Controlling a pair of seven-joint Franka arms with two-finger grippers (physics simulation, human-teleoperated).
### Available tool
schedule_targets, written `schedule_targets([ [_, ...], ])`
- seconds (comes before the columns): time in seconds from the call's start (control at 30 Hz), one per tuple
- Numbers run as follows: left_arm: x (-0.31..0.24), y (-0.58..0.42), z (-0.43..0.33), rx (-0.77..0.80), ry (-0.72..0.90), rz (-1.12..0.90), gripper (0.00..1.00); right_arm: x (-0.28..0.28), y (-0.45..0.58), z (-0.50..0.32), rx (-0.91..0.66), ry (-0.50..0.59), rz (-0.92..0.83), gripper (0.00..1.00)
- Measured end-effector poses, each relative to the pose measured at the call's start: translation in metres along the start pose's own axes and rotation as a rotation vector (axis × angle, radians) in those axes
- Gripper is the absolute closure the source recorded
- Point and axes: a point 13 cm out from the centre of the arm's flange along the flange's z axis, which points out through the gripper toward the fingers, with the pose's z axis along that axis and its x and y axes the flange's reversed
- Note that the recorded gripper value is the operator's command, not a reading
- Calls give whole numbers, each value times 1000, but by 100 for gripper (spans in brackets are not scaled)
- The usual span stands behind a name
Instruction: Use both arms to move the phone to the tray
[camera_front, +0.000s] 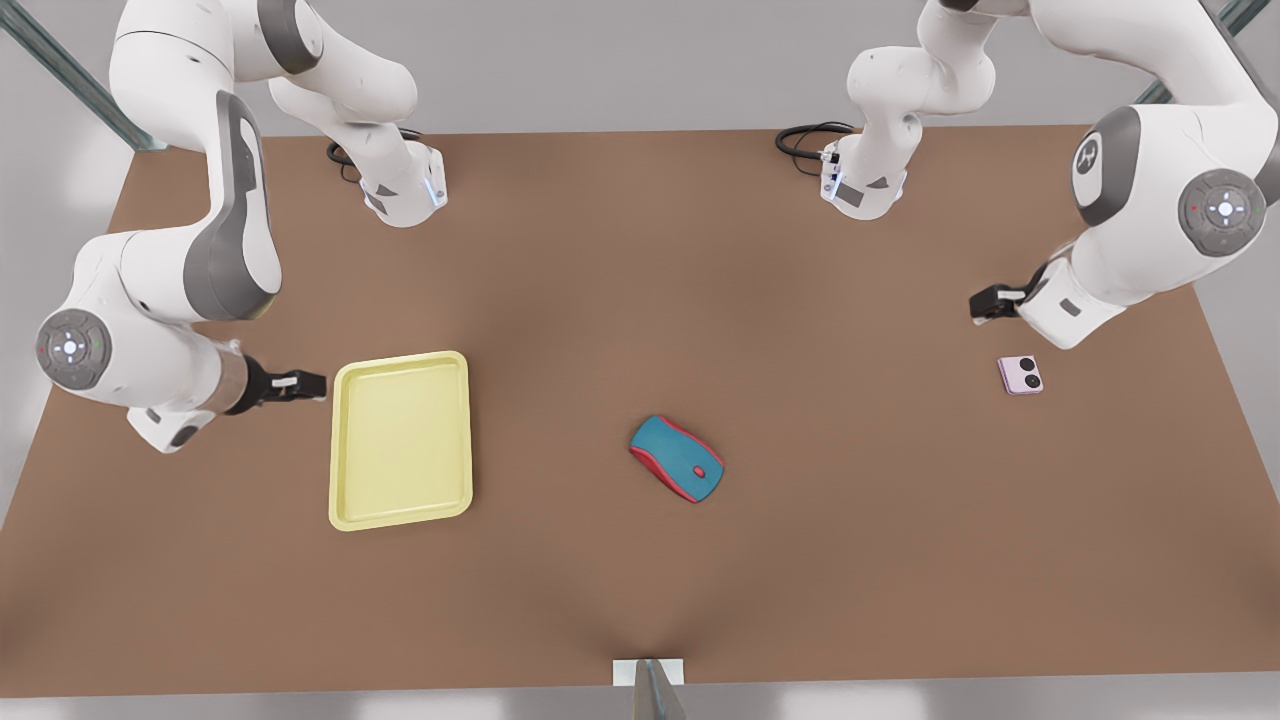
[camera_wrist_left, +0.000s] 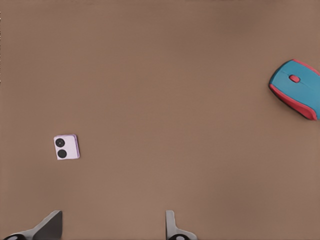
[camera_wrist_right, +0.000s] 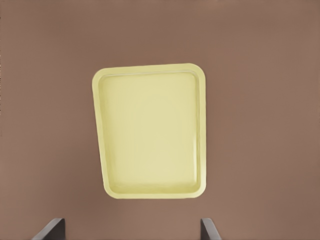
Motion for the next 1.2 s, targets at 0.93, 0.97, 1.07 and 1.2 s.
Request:
schedule_targets([
  [0.93,10,259,432,49,-19,-118,0,-23,-1,-10,-1,-98,0,0],
  [0.97,14,257,436,51,-14,-100,0,-23,-2,-10,-1,-98,0,0],
  [1.07,17,255,442,52,-10,-51,0,-23,-2,-10,-1,-98,0,0],
  [1.2,17,256,454,52,-4,-9,0,-23,-2,-10,-2,-99,0,0],
])
